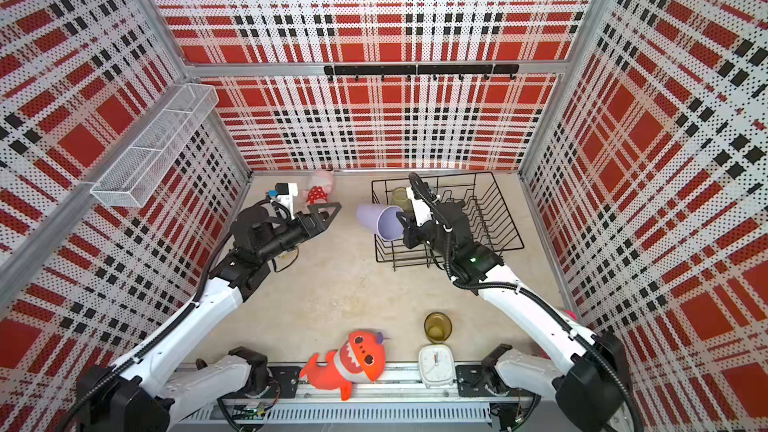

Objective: Load the cups into the dish rack
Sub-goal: 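Pass the lavender cup from the right gripper to the left gripper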

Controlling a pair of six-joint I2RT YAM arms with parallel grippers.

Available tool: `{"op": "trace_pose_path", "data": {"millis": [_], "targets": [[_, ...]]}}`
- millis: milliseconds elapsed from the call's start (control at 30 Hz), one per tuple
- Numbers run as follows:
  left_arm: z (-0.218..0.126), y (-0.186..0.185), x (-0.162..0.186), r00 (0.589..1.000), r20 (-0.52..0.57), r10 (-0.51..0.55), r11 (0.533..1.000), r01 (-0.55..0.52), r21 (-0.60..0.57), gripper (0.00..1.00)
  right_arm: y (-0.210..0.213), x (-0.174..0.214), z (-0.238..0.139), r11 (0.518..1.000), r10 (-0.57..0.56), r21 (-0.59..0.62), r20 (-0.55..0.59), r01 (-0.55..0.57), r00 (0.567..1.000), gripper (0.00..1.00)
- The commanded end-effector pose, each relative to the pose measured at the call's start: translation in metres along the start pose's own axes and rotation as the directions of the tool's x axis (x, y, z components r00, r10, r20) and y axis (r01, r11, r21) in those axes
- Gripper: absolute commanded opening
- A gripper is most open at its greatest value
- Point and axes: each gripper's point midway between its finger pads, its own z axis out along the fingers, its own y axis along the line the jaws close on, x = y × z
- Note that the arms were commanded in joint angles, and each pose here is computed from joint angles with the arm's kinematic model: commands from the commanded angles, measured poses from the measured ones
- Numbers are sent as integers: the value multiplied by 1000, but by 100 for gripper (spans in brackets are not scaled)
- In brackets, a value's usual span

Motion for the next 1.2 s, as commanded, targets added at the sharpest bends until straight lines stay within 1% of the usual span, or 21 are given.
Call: {"op": "trace_pose_path", "data": {"millis": [0, 100, 267, 333, 400, 467, 533, 633, 733, 867, 900, 1067, 1167], "targets": [[3, -43, 7, 993, -94, -70, 981, 85, 177, 98, 17, -46, -22, 992, -94, -62, 214, 110, 972, 0], [9, -47, 21, 983, -166, -74, 972, 108, 208, 99, 24, -56, -37, 987, -117, -75, 282, 143, 952, 0], [12, -61, 35, 976, -214, -44, 964, 98, 247, 99, 29, -73, -56, 985, -115, -77, 383, 156, 916, 0], [13, -70, 42, 970, -240, -33, 954, 102, 281, 100, 34, -76, -57, 980, -115, -103, 409, 171, 905, 0], [13, -83, 51, 958, -288, -6, 934, 108, 340, 99, 41, -76, -56, 972, -114, -140, 416, 188, 902, 0], [9, -97, 56, 946, -323, -4, 907, 139, 397, 99, 48, -74, -55, 961, -114, -183, 414, 205, 903, 0], [2, -107, 54, 946, -324, -13, 881, 163, 443, 99, 56, -74, -57, 950, -112, -221, 416, 220, 903, 0], [-7, -119, 50, 951, -309, -4, 855, 163, 492, 99, 64, -73, -63, 935, -101, -269, 429, 233, 897, 0], [-14, -128, 50, 950, -311, 15, 833, 160, 529, 96, 74, -70, -70, 913, -78, -325, 455, 246, 887, 0], [-30, -144, 51, 946, -324, 31, 776, 182, 604, 93, 85, -60, -72, 878, -68, -395, 455, 270, 888, 0], [-32, -145, 50, 945, -325, 32, 771, 183, 610, 92, 87, -59, -72, 871, -63, -410, 450, 269, 891, 0], [-32, -134, 49, 944, -330, 10, 785, 197, 588, 90, 97, -56, -77, 832, -50, -472, 460, 292, 887, 0], [-33, -131, 48, 946, -325, 5, 789, 196, 583, 89, 96, -56, -72, 832, -46, -480, 437, 277, 898, 0]]}}
